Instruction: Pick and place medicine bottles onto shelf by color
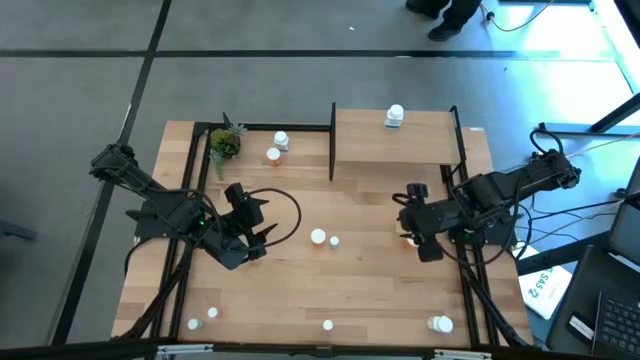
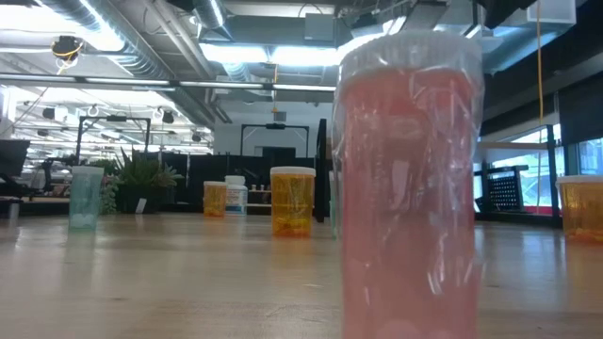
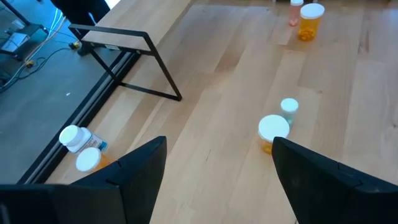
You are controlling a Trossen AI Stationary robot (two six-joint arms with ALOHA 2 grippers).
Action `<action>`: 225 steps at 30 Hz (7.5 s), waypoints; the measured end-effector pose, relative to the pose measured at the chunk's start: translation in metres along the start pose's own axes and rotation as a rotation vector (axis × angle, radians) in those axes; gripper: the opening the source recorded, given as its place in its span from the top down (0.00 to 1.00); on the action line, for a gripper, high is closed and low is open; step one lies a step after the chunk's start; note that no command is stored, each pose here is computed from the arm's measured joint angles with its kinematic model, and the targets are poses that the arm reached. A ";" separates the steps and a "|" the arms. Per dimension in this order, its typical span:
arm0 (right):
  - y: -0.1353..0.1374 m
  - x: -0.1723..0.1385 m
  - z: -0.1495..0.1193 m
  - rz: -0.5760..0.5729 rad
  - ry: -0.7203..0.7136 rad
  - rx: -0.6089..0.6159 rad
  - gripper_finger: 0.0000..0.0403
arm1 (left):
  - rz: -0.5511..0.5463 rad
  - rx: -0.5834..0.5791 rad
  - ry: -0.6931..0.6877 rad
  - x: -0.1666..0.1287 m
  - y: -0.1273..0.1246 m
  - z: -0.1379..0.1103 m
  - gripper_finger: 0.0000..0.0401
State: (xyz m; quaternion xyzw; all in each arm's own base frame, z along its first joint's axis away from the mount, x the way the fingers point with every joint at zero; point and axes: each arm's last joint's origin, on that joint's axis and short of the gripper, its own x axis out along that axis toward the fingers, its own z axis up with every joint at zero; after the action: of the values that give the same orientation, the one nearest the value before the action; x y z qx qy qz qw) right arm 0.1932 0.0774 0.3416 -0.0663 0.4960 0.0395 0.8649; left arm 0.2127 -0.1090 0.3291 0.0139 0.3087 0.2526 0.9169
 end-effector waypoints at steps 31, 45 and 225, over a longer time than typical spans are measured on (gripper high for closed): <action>-0.004 0.017 -0.035 -0.048 0.371 -0.020 0.59 | 0.000 -0.027 0.000 0.000 0.000 0.000 0.29; -0.008 0.041 -0.085 -0.014 0.424 -0.042 0.59 | 0.001 -0.028 0.000 0.000 0.000 0.000 0.29; -0.014 0.102 -0.122 -0.013 0.447 0.088 0.45 | -0.075 0.047 0.050 0.001 -0.004 -0.001 0.29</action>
State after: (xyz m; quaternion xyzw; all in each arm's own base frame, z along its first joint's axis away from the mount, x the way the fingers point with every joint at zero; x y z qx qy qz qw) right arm 0.1431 0.0447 0.1936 -0.0389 0.6760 -0.0033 0.7358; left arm 0.2151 -0.1123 0.3270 0.0177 0.3376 0.2109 0.9172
